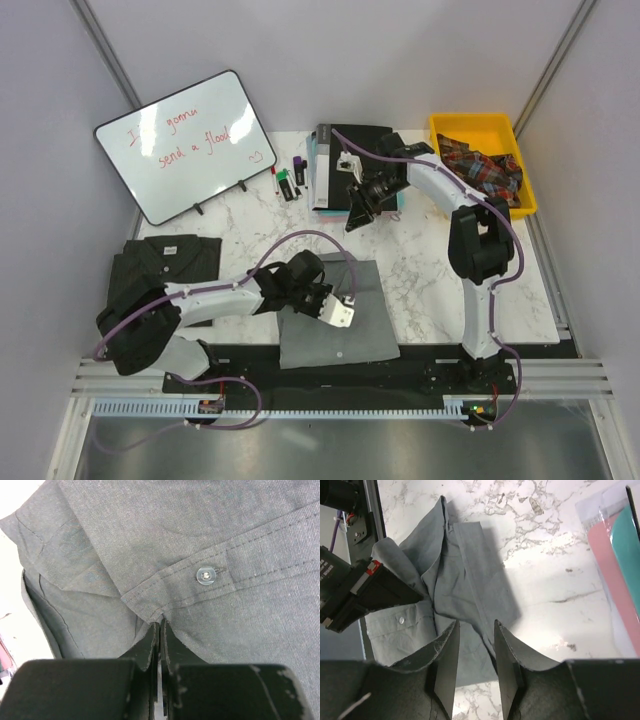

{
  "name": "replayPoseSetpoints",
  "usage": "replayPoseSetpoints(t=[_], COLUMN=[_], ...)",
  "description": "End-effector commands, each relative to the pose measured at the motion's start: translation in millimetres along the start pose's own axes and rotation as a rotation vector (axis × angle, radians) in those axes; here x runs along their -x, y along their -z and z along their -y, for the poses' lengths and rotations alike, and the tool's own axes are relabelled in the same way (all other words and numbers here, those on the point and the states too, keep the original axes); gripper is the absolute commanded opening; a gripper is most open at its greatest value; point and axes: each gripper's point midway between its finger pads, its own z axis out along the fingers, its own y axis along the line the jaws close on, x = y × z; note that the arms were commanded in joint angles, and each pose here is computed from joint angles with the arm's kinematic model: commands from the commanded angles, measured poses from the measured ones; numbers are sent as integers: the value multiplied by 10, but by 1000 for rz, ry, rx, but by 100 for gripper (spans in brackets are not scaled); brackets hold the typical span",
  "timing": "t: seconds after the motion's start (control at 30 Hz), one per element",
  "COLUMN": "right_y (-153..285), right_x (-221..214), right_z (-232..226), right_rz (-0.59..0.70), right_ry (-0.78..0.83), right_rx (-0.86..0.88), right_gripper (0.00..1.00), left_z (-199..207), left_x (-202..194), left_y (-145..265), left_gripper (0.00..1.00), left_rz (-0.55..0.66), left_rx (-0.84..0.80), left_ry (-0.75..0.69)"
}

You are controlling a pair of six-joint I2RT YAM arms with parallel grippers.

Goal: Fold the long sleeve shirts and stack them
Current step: Fold the shirt

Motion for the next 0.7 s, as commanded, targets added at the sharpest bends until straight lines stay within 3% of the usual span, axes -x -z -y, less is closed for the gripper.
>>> replayPoseSetpoints(t=[0.0, 0.27, 0.67], right_y=[-207, -310, -676], right_x=[-31, -333, -745], right_z=[22, -20, 215], right_rz=[-28, -99, -168], right_ry=[-17, -36, -119], right_rx=[72, 100, 177], right_gripper=[41, 37, 34], left_z=[-176, -611, -255], left_x=[117, 164, 256], left_y=[-109, -258, -44], left_gripper=[2, 2, 2], left_rz=[40, 51, 100], left_rx=[18, 90, 31], left_ry=[-84, -206, -286])
